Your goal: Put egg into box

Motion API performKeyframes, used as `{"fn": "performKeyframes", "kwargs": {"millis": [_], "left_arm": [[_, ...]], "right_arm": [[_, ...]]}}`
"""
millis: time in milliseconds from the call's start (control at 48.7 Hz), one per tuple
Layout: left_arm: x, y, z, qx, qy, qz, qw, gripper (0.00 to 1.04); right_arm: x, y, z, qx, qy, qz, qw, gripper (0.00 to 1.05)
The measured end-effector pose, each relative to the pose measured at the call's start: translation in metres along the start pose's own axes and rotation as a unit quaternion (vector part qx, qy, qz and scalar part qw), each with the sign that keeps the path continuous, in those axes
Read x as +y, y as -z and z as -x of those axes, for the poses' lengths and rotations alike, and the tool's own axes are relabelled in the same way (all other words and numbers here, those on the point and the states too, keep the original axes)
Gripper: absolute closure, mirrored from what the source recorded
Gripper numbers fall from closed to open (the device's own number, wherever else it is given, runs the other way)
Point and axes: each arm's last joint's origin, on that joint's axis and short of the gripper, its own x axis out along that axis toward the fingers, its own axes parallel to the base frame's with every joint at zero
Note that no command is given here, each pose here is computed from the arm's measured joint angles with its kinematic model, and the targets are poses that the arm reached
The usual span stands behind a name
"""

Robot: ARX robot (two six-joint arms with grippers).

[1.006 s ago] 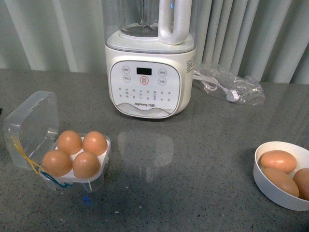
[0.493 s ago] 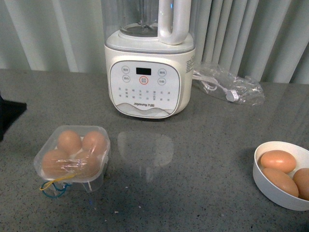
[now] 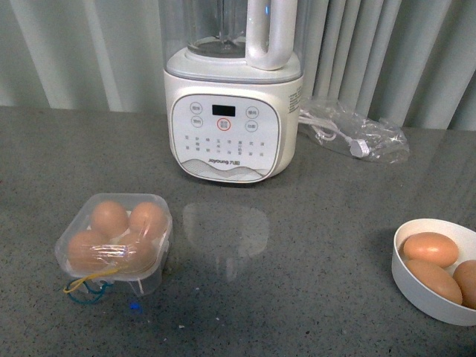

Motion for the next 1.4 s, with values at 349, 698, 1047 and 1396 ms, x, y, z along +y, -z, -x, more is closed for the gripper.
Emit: {"fn": "performKeyframes", "kwargs": {"millis": [349, 698, 1047, 1396], "left_arm": [[-0.024, 0.03, 0.032, -0.142, 0.024, -0.113, 0.983, 0.52], [-0.042, 0.058, 0.067, -0.14, 0.023, -0.121, 0.982, 1.01], [-0.049, 0.083, 0.09, -0.137, 0.022, -0.122, 0.983, 1.01], [-0.059, 0.083, 0.113, -0.152, 0.029, -0.123, 0.98, 1.01]], "right_arm": [[0.0, 0.0, 0.0, 0.0, 0.0, 0.0, 1.0, 0.07], [0.0, 0.0, 0.0, 0.0, 0.0, 0.0, 1.0, 0.07], [0.0, 0.0, 0.0, 0.0, 0.0, 0.0, 1.0, 0.07], [0.0, 0.0, 0.0, 0.0, 0.0, 0.0, 1.0, 0.07]]}}
